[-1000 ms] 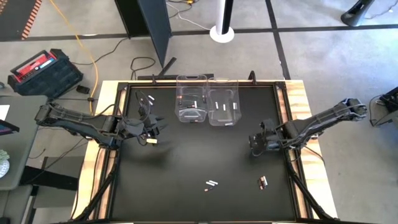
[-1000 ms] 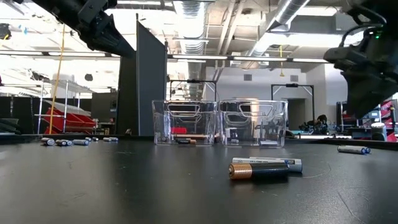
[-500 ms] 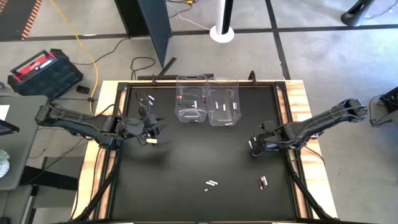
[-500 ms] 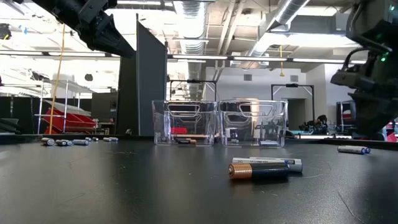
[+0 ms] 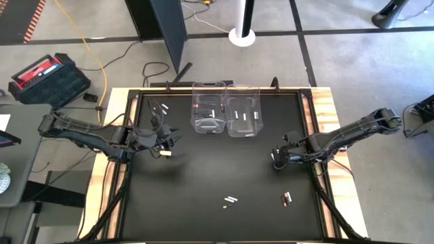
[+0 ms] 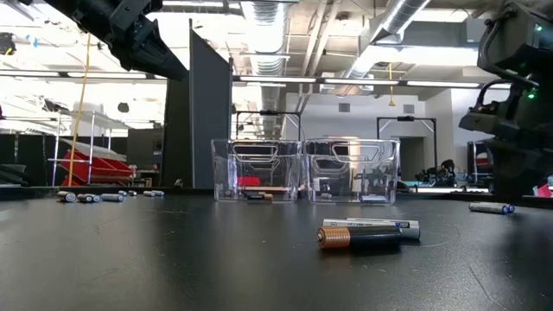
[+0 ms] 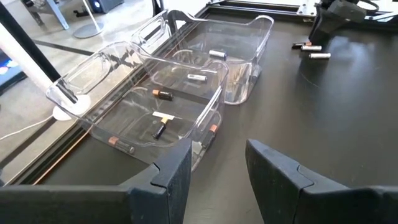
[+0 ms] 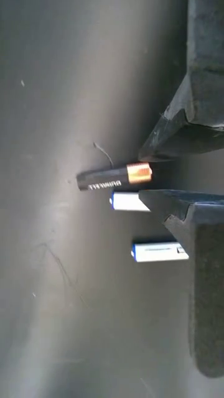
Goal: Sort batteries
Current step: Put the white battery into the right transparent bin
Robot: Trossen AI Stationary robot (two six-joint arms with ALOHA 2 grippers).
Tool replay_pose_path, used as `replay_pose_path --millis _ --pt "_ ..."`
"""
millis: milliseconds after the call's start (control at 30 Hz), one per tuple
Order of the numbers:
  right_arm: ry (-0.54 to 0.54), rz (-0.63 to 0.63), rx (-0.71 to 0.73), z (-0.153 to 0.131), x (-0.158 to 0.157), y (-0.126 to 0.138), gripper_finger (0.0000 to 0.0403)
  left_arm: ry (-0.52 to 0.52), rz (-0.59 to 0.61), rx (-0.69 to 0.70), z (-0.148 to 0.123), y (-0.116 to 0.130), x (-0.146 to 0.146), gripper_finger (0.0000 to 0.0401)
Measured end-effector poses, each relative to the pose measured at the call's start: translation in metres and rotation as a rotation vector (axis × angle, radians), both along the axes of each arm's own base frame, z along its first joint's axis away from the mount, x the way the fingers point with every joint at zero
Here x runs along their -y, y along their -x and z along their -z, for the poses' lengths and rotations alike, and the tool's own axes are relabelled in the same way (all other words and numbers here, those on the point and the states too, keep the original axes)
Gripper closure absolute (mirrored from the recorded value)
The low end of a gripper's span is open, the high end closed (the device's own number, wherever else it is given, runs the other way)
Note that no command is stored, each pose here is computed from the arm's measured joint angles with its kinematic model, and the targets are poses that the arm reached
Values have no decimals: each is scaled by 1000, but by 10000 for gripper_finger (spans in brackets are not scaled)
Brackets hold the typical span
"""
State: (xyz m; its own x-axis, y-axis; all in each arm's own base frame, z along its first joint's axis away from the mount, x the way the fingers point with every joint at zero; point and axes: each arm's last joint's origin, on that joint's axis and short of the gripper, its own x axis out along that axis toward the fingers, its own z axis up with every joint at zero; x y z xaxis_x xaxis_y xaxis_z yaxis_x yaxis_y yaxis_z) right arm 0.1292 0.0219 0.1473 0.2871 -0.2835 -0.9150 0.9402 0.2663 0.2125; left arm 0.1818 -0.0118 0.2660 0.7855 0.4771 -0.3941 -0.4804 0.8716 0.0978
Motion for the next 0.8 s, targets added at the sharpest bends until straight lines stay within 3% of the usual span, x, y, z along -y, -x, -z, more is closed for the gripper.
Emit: replay_pose_path --millis 400,800 --pt "-79 -33 103 -11 -22 -6 312 -1 0 -2 0 0 0 255" --pt "-32 -30 62 11 -29 -26 321 0 0 -2 0 0 0 255"
